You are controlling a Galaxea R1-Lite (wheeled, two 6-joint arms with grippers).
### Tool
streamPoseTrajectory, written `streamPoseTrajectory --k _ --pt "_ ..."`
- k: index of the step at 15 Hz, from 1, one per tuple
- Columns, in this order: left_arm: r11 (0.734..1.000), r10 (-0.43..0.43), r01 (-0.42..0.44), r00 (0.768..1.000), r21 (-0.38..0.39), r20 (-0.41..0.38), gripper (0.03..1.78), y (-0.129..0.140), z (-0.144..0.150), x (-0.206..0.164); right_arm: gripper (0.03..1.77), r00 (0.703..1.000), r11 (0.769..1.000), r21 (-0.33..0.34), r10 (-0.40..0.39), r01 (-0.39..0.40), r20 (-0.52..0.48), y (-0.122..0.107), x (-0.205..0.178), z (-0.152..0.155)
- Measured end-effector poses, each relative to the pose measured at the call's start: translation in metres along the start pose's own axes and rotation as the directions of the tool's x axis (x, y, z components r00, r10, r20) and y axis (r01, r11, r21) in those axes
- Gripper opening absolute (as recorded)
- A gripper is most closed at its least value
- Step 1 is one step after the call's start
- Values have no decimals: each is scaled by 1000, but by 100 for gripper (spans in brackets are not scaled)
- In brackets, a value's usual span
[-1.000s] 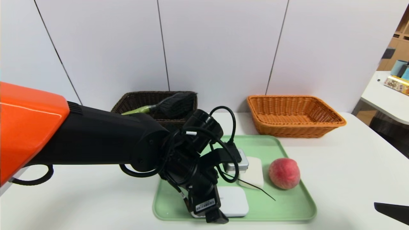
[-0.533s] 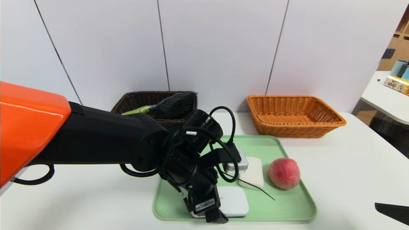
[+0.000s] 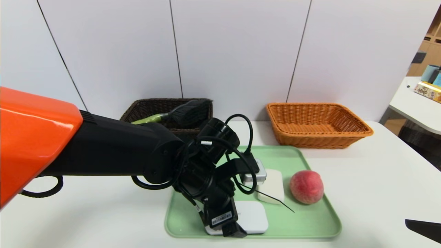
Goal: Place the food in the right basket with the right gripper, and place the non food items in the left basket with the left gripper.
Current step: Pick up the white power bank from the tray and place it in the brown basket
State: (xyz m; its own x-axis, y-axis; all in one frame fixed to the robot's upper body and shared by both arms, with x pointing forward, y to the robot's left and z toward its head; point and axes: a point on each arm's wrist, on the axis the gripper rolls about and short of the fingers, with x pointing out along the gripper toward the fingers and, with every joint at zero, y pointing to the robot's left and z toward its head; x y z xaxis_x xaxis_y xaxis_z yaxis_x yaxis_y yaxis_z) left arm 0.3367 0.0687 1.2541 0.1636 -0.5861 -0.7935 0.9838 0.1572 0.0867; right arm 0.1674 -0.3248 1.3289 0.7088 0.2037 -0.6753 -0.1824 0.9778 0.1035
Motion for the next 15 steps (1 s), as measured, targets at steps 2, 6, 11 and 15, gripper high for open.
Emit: streamPoseTrajectory --k 2,6,11,15 --pt "1000 0 0 1000 -2 -2 169 1 -1 1 170 1000 1000 0 0 0 0 0 0 0" --pt "1000 1 -1 1000 -11 -7 169 4 -3 2 170 1000 1000 0 0 0 0 0 0 0" --pt "1000 6 -6 1000 -12 -3 169 6 -3 3 170 1000 1000 1 1 -1 -1 0 0 0" --pt "1000 10 -10 1000 -14 -1 169 7 -4 5 170 1000 1000 1 0 0 -4 0 1 -1"
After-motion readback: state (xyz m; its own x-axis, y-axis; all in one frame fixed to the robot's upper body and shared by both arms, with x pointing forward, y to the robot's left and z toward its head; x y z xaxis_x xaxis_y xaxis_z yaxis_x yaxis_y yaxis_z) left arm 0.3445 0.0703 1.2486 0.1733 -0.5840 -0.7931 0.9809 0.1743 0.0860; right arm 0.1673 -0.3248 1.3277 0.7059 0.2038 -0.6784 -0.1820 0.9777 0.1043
